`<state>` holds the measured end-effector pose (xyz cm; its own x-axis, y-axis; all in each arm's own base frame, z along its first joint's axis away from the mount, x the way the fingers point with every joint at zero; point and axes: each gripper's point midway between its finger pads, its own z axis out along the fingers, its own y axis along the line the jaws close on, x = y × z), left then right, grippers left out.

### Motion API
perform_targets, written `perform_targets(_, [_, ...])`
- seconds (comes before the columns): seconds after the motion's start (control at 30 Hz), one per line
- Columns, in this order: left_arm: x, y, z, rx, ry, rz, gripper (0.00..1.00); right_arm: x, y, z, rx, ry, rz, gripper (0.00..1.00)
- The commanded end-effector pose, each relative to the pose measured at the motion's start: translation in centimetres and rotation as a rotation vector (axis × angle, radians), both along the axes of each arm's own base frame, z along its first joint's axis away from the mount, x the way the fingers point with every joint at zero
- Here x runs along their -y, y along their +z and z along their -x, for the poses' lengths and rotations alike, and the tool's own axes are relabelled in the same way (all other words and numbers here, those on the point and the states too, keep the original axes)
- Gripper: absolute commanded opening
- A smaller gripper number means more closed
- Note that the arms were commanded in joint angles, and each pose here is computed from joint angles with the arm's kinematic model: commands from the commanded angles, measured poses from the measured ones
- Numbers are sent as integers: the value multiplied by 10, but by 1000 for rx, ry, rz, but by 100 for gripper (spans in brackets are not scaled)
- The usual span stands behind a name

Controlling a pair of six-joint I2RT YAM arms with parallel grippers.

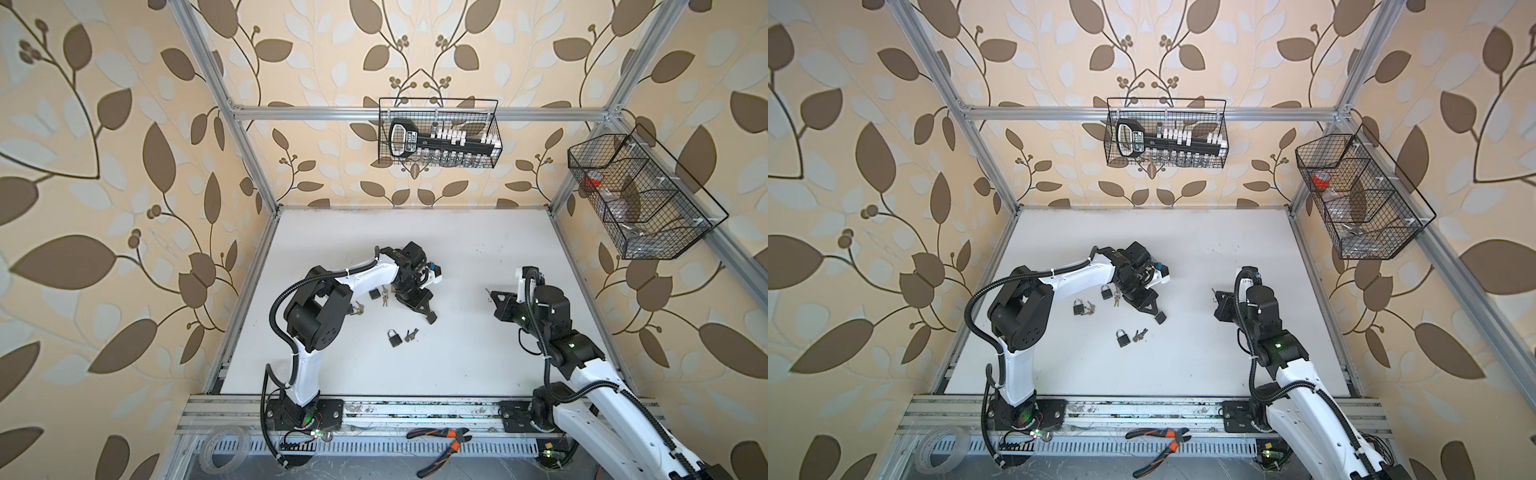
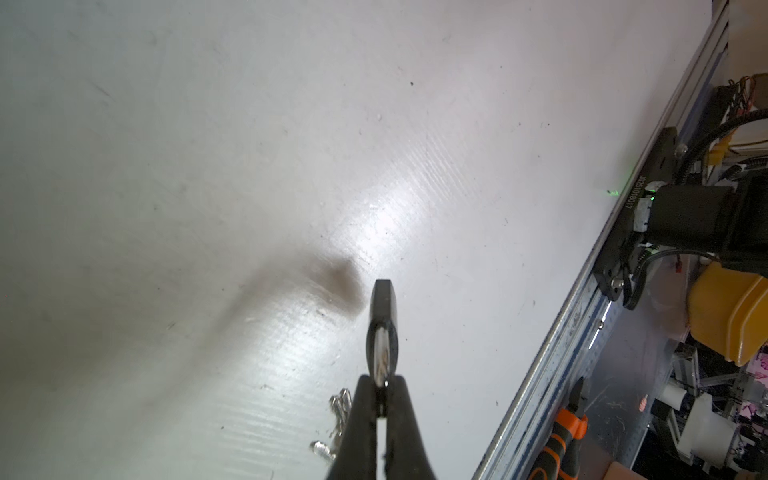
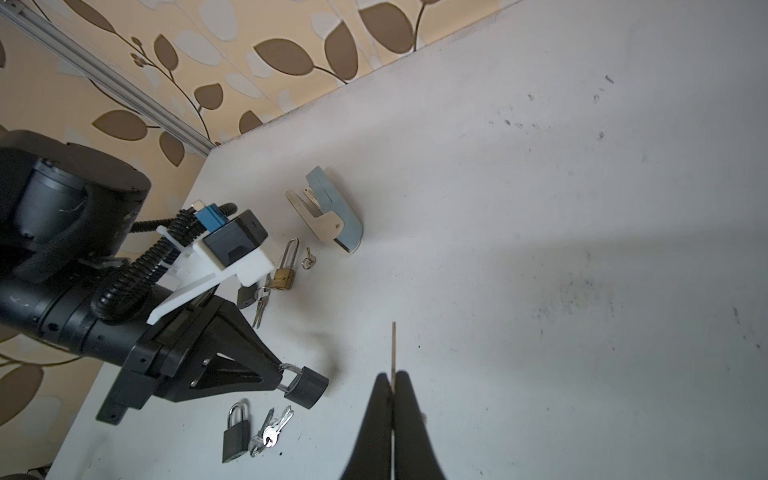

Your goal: Lock with the key

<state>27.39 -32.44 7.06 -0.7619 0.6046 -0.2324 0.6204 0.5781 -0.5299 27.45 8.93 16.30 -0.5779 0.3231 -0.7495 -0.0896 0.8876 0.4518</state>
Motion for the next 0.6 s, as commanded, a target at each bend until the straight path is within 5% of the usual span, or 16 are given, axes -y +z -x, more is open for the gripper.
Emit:
perform_targets(0.0, [5,13,1,-29,-35,60,0,-6,16,-2,28,36,-8,0])
perform_targets(0.57, [10,-5,-6,-68,-31,36,8,-10,12,-2,13,64,-12,0])
